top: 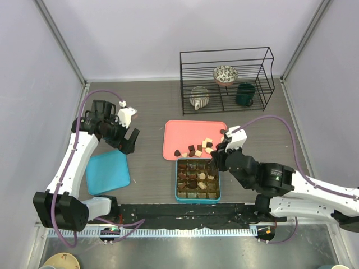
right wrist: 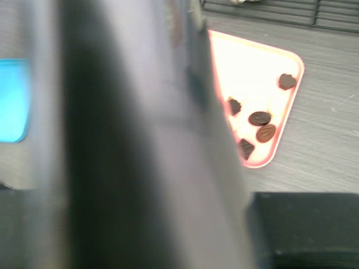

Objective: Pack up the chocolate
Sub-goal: Place the fake chocolate in the packing box.

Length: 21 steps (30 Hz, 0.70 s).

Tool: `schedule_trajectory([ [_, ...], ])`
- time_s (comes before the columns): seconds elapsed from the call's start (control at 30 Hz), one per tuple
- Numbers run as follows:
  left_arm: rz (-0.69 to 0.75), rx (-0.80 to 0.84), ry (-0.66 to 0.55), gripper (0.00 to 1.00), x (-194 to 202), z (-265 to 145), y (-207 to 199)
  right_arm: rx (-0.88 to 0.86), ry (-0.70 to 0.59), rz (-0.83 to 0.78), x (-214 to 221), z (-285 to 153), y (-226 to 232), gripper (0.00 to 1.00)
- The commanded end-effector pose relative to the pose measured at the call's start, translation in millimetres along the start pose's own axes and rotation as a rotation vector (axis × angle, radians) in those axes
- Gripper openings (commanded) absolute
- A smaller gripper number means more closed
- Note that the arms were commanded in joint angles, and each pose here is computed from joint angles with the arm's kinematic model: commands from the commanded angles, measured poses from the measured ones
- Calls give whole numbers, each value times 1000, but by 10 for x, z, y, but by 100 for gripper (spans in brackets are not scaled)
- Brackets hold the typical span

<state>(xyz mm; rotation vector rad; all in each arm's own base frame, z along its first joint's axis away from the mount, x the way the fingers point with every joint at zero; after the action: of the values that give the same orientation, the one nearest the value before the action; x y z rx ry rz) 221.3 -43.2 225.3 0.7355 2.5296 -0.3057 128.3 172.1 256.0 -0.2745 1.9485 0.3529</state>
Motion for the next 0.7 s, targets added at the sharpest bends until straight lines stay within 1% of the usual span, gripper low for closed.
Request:
schedule_trajectory([
  [0.0, -2, -9, -17, 100, -29, -36, 12, -17, -18, 81, -124, -159, 63, 24],
  [0.27, -4, -7, -14, 100, -32, -37, 14, -37, 20, 70, 52, -192, 109, 27],
  [0.5, -2, -3, -13, 100, -46, -46, 10, -26, 18, 67, 140, -141, 106, 36],
  [0.67, 6, -9, -16, 100, -41, -57, 13, -9, 5, 62, 162, -123, 76, 38],
])
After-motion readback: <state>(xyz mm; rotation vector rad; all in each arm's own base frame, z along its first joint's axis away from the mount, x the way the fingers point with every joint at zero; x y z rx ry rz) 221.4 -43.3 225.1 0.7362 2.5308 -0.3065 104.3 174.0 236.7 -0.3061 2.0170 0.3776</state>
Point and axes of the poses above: each gripper's point midway between its finger pads, its own z axis out along the fingers, its own y axis along the line the jaws close on, x = y × z, the point moved 6 cm from there along -z, back along the fingers, and after that the axes turned 2 degrees about -z, right-handed, at the moved point
